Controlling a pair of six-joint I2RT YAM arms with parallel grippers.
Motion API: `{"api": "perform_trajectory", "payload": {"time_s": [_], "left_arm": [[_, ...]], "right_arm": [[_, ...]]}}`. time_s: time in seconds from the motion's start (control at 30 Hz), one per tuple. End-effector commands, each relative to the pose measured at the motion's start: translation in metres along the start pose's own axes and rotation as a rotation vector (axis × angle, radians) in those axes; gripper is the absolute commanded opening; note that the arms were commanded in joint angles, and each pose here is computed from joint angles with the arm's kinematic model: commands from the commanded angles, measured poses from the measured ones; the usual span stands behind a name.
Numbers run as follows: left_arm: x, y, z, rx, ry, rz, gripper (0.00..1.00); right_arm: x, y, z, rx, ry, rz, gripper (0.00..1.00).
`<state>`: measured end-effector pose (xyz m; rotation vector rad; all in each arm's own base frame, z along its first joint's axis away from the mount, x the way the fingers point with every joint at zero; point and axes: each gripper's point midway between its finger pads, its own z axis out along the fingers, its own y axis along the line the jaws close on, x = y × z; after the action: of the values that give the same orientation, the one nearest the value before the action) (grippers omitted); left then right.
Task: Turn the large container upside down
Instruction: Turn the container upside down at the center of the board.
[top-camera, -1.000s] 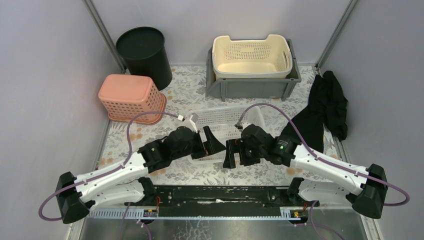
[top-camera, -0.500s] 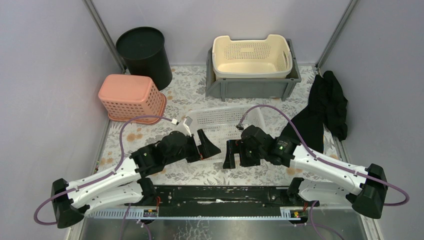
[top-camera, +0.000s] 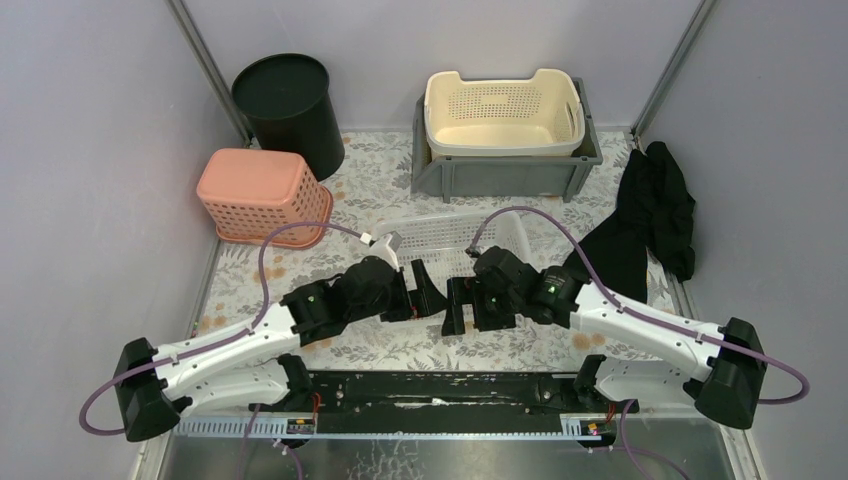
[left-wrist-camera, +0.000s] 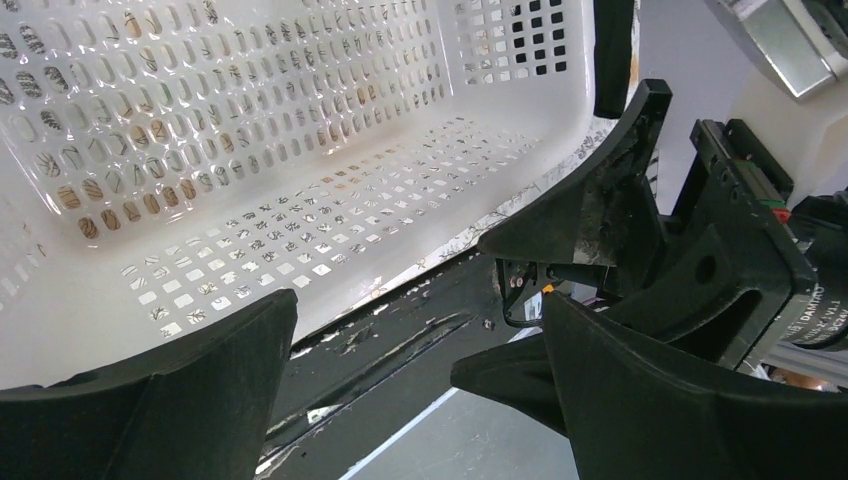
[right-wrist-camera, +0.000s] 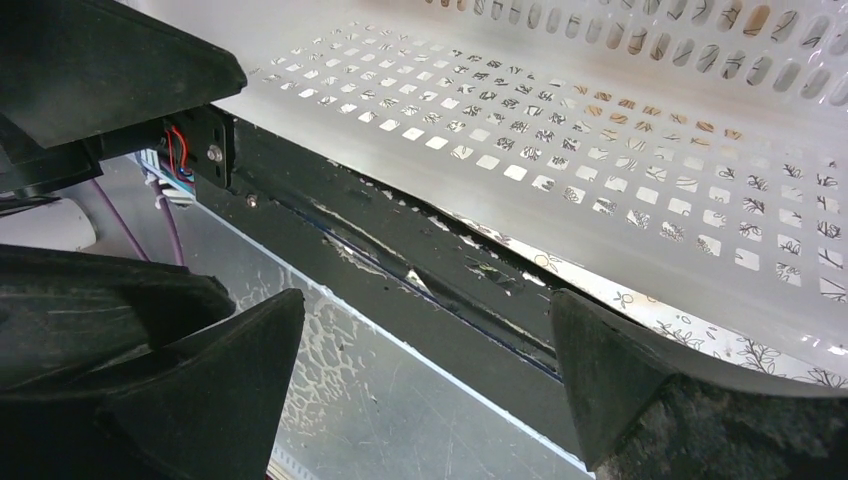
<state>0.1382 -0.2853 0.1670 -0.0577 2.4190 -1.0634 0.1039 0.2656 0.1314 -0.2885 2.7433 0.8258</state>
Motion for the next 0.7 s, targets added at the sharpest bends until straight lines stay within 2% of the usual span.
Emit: {"api": "perform_trajectory", "payload": {"time_s": [0.0, 0.33, 0.67], "left_arm": [[-0.004, -0.019, -0.004, 0.045, 0.0, 0.046, 1.0], [-0.016, -0.016, -0.004, 0.051, -0.081, 0.006, 1.0], [-0.014, -0.007, 0.008, 0.011, -0.078, 0.053, 1.0]], "right_arm": [[-0.017, 0.013, -0.014, -0.044, -0.083, -0.014, 0.99], [-0.026, 0.018, -0.013, -0.106, -0.163, -0.049, 0.99], [-0.066, 0.026, -0.021, -0.068, -0.325, -0.066, 0.99]]}}
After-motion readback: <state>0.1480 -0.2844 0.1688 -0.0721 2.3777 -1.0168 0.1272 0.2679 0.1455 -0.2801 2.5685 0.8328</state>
